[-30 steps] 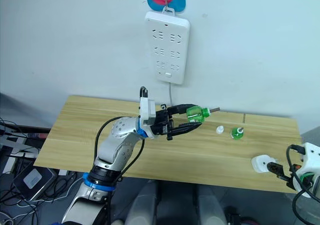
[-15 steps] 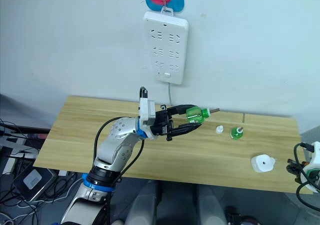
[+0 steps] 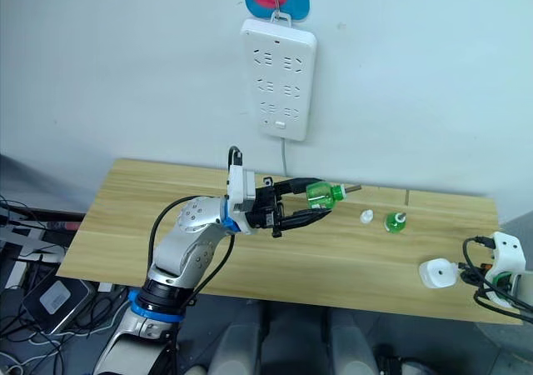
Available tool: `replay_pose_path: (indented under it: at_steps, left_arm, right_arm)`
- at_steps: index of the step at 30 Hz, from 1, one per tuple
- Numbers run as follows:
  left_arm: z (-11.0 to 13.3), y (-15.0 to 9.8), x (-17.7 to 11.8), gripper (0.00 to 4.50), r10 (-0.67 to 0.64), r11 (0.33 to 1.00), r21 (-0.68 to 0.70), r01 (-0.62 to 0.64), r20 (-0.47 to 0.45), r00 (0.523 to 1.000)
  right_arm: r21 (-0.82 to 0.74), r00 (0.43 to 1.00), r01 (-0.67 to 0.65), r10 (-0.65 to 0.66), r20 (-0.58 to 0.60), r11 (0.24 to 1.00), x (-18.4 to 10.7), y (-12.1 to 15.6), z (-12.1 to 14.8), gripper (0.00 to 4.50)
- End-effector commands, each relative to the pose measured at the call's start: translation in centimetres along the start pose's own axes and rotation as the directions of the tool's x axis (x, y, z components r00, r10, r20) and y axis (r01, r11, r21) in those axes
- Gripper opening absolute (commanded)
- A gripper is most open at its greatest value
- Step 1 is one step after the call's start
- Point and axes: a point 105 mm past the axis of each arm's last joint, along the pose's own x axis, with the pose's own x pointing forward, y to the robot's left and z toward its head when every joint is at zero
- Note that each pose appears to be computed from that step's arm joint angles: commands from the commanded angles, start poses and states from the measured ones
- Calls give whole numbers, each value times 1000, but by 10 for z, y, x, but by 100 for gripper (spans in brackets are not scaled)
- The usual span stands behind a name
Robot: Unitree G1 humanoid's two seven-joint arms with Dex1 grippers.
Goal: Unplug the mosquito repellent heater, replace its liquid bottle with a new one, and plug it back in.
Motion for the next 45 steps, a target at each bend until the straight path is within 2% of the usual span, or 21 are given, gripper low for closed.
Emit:
replay_pose_path:
  at_steps: [1, 9, 23, 29, 32, 35, 38, 45]
  left_arm:
    - [13, -4, 4, 228, -20, 999, 37, 19, 37, 999]
    - [14, -4, 5, 228, -19, 999, 38, 18, 36, 999]
    - [14, -5, 8, 228, -23, 999, 32, 21, 38, 999]
    - [13, -5, 7, 228, -15, 999, 30, 14, 38, 999]
    - [12, -5, 7, 228, -11, 1000, 28, 10, 40, 999]
    - [11, -6, 8, 228, -8, 1000, 25, 7, 42, 999]
    - [10, -7, 8, 228, -8, 1000, 22, 7, 45, 999]
    - [8, -7, 9, 228, -5, 1000, 25, 4, 45, 999]
  right_arm:
    - [-11, 1000, -8, 8, 7, 1000, 2, 2, 5, 3]
    - [-58, 999, -48, 49, 19, 997, 7, 12, 11, 3]
    - [-297, 981, -176, 191, 21, 939, 8, 50, 19, 3]
    - [-428, 987, -124, 157, 43, 895, -1, 48, 30, 3]
    - [-444, 991, -80, 117, 57, 892, -17, 45, 40, 3]
    - [-415, 991, -96, 126, 46, 905, -36, 54, 46, 87]
    - [-350, 991, -117, 132, 18, 930, -49, 64, 47, 189]
    - [-273, 991, -128, 133, 0, 954, -48, 75, 33, 431]
